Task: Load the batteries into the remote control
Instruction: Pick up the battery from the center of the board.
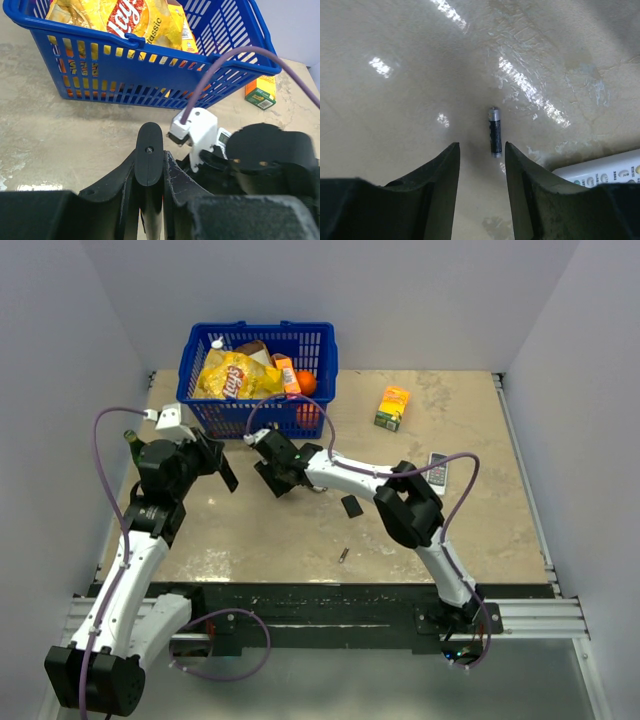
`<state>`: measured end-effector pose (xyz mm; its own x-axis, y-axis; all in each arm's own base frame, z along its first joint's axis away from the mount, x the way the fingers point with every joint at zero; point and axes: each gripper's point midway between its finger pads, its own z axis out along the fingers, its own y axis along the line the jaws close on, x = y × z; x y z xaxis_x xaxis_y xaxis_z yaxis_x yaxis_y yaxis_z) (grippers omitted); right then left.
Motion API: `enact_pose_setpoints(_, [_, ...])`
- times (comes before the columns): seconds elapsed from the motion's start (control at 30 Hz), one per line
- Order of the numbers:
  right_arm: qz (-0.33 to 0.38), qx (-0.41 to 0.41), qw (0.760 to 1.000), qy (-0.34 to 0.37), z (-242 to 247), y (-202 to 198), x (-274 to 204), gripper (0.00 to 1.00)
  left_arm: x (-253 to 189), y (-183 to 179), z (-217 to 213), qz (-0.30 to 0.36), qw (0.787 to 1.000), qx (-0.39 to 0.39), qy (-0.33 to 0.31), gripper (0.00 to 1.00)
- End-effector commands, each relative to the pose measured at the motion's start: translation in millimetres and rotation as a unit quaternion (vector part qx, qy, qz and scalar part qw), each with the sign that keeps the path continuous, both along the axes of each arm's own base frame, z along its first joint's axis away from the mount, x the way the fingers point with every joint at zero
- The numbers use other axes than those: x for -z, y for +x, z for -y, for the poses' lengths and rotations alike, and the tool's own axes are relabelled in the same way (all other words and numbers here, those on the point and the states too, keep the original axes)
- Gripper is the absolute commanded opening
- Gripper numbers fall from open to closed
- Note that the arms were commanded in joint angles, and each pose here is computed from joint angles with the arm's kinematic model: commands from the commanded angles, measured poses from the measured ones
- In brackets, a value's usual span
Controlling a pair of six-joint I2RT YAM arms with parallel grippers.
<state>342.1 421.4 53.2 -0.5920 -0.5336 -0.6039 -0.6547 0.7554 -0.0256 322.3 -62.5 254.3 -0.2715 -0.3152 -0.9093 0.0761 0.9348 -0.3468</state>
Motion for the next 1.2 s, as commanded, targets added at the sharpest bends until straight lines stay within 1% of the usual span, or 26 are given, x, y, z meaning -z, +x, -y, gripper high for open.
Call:
enact_pose_setpoints(0.0, [0.029, 0.006, 0.999, -0.018, -4, 18, -14, 0.42, -9, 1, 2, 0.022, 1.0, 0.013, 0.006, 0.0])
enact_pose_setpoints(0.07, [0.029, 0.007, 0.999, -0.033, -2, 20, -9, 0.4, -8, 2, 4, 0.021, 1.0, 0.018, 0.004, 0.0])
enact_pose_setpoints(0.6, [0.0, -0.013, 0.999, -0.046, -14, 21, 26, 0.34, -7, 2, 11, 0.02, 0.999, 0.035, -0.002, 0.0])
enact_pose_setpoints(0.67, [-0.004, -0.013, 0.999, -0.047, -13, 20, 29, 0.28, -8, 2, 12, 0.022, 0.999, 0.038, -0.002, 0.0])
enact_pose_setpoints(0.8, [-0.013, -0.013, 0.999, -0.05, -11, 17, 34, 0.22, -9, 1, 17, 0.026, 0.998, 0.053, -0.005, 0.0])
enact_pose_setpoints(0.9, [-0.017, -0.014, 0.999, -0.05, -7, 13, 33, 0.15, -12, 0, 23, 0.033, 0.997, 0.072, -0.01, 0.0])
enact_pose_setpoints(1.0, [-0.022, -0.015, 0.998, -0.054, 0, 9, 35, 0.11, -13, -2, 30, 0.039, 0.995, 0.09, -0.014, 0.0])
enact_pose_setpoints(1.07, [-0.025, -0.018, 0.998, -0.058, 4, 5, 33, 0.05, -15, -3, 33, 0.043, 0.994, 0.1, -0.016, 0.0])
enact_pose_setpoints(1.1, [-0.026, -0.018, 0.998, -0.06, 6, 4, 33, 0.0, -14, -3, 33, 0.043, 0.994, 0.101, -0.017, 0.0])
enact_pose_setpoints(1.17, [-0.031, -0.019, 0.998, -0.059, 10, -2, 30, 0.0, -16, -4, 36, 0.046, 0.993, 0.11, -0.02, 0.0])
